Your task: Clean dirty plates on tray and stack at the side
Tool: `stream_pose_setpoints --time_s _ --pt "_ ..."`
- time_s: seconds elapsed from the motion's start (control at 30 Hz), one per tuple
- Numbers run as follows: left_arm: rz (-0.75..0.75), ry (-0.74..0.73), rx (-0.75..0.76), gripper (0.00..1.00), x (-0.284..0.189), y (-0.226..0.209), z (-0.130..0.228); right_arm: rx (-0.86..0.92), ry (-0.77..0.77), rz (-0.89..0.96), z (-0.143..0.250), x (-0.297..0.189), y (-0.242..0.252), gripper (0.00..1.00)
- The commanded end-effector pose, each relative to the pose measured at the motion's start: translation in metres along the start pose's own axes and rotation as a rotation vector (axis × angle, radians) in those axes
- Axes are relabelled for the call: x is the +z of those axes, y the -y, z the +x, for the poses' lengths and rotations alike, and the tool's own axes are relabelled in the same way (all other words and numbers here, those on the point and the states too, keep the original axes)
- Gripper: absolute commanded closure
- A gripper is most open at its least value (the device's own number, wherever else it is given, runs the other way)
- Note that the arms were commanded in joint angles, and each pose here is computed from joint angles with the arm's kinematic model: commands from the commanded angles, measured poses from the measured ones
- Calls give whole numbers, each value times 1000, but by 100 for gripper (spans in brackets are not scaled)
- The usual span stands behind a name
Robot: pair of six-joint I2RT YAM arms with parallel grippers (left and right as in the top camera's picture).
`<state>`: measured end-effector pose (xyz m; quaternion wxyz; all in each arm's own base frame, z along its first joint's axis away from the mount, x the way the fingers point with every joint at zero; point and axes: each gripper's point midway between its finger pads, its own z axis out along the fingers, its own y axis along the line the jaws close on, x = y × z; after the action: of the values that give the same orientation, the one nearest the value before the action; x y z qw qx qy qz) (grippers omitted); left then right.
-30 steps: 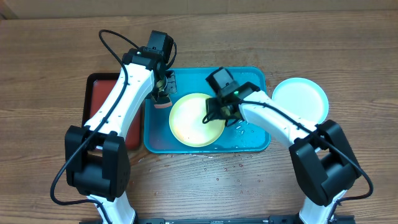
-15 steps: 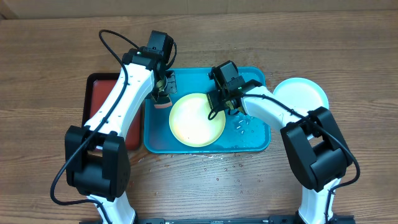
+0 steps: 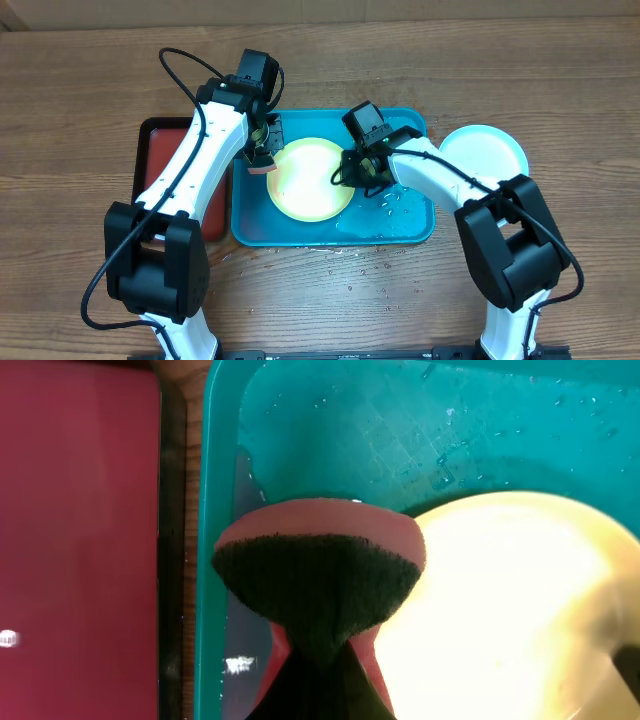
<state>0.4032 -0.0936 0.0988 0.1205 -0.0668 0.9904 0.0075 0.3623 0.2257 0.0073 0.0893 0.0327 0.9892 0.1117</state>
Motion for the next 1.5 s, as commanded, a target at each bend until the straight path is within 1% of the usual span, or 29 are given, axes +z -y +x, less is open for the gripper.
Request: stream_pose_setpoints --time_s 0.0,0.07,0.1,0.37,0.4,0.47,0.57,0.7,0.77,0.87,1.03,1.13,1.2,1.27,1.37,1.47 --pt "19 34 -14 96 -13 3 -6 407 -56 105 21 5 23 96" --pt "21 36 -14 96 -12 4 -6 501 -72 129 27 4 27 96" --pt "22 38 -14 96 -12 4 -7 512 -76 135 28 4 28 96" --pt "75 13 -8 96 1 18 -6 405 -69 146 27 4 31 96" --pt "95 3 22 96 8 26 -5 383 -69 143 26 4 30 96" --pt "160 -12 128 96 16 45 -1 369 -67 140 25 4 30 96" --pt "241 -32 336 96 29 72 10 369 -66 140 25 4 30 96" --pt "212 -63 513 96 49 80 23 366 -64 143 25 4 31 96" --pt "167 -84 549 96 62 77 28 366 -63 144 25 4 31 96" --pt "113 -114 564 96 78 69 32 365 -62 145 24 4 31 96" --pt "112 -140 669 96 91 66 37 366 -62 144 24 4 31 96" --pt "120 -127 778 96 92 66 35 365 -59 142 24 4 30 96" --pt "85 -100 874 96 93 62 28 365 -56 139 23 4 30 96" --pt "39 -73 913 96 93 58 19 364 -54 136 22 5 29 96" --pt "-13 -14 950 96 94 55 2 365 -54 136 22 5 29 96" --pt "-25 54 945 96 94 57 -15 365 -53 137 22 5 29 96"
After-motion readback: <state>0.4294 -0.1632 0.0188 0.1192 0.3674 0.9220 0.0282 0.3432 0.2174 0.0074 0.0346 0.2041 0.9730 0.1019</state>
